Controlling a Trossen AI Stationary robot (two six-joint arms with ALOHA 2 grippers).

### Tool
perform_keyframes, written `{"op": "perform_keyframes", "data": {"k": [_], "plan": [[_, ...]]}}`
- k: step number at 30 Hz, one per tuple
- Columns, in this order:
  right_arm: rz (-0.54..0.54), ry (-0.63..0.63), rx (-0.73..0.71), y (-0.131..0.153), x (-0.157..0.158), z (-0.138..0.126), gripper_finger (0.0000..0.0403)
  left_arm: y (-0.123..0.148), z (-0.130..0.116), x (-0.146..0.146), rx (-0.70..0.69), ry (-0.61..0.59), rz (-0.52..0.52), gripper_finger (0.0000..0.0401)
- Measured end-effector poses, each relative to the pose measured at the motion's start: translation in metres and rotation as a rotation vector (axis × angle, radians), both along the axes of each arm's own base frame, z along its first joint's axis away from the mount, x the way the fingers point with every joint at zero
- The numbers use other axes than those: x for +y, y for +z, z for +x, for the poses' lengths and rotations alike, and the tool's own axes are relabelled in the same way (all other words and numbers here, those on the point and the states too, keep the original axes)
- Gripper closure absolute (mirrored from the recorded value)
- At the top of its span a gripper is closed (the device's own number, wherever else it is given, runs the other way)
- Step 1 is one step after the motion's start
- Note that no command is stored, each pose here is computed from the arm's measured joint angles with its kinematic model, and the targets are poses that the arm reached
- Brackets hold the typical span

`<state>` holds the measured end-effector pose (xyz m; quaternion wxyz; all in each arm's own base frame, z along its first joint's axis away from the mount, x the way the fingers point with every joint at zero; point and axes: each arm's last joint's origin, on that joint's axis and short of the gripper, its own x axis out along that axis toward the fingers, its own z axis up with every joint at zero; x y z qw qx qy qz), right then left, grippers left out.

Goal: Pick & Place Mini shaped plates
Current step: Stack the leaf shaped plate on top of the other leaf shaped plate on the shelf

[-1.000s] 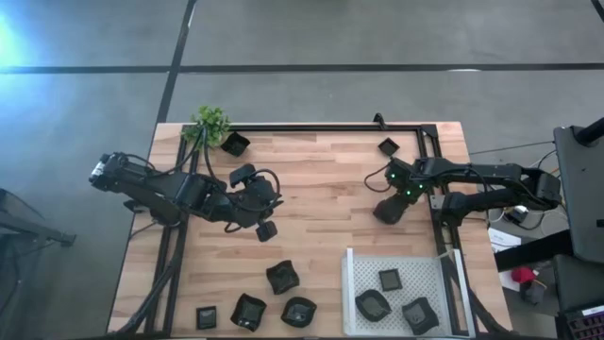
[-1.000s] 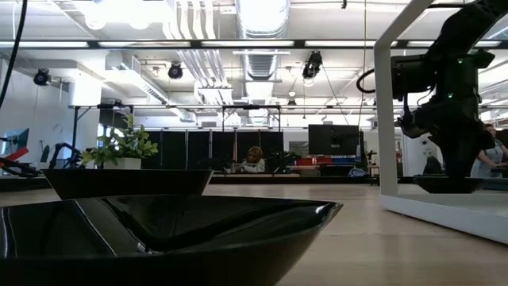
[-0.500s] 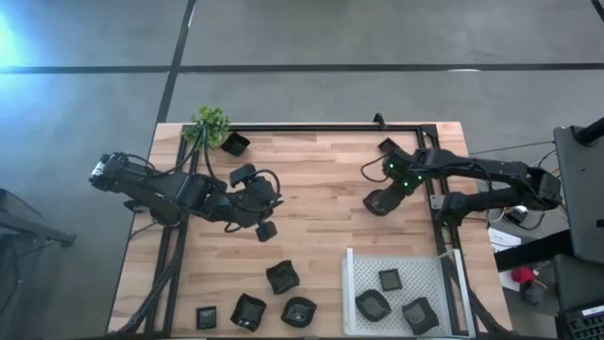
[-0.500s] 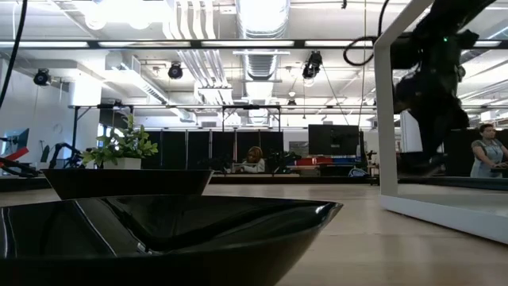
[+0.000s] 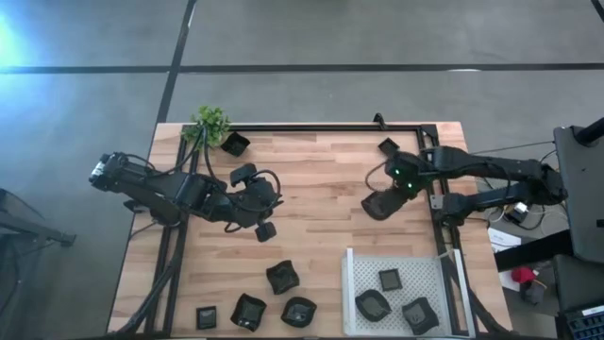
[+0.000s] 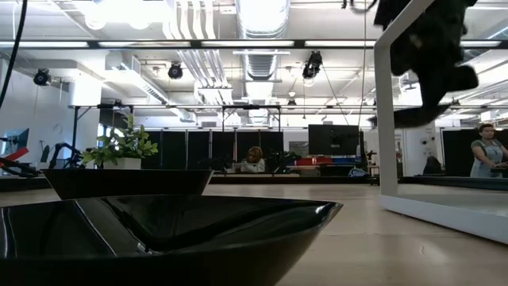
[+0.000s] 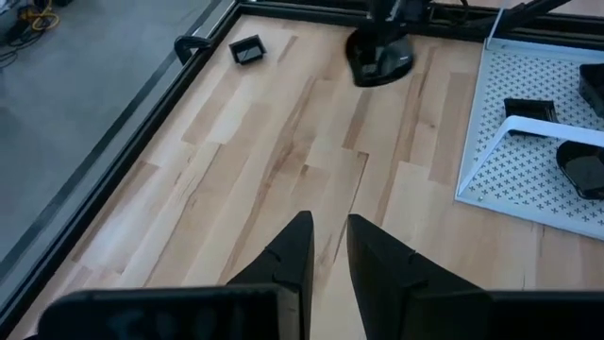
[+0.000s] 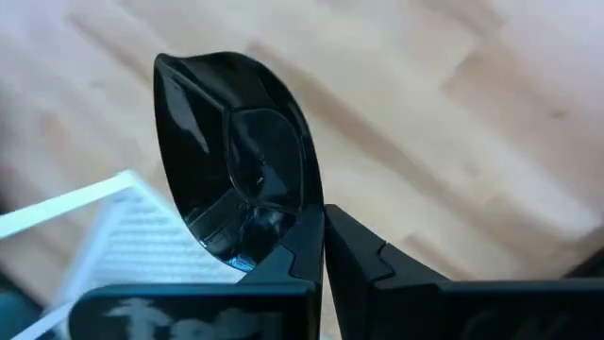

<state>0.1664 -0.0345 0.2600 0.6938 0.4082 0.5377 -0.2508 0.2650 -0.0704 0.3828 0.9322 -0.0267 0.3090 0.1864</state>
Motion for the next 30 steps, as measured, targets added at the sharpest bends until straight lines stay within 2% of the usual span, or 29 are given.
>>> {"op": "perform_keyframes", "data": {"k": [6, 11, 21, 30], "plan": [[0.084, -0.018, -0.05, 0.016, 0.042, -0.006, 0.0395, 0.0, 0.0, 0.0, 0.014, -0.024, 0.03, 0.0339], [0.171, -0.014, -0.012, 0.017, 0.082, -0.014, 0.0395, 0.0, 0.0, 0.001, 0.017, -0.022, 0.054, 0.0339], [0.239, -0.036, 0.151, 0.003, 0.144, -0.024, 0.0395, 0.0, 0.0, 0.003, 0.024, -0.023, 0.079, 0.0339], [0.275, -0.027, 0.154, -0.019, 0.184, -0.003, 0.0395, 0.001, 0.0, 0.004, 0.029, -0.033, 0.092, 0.0339]]}}
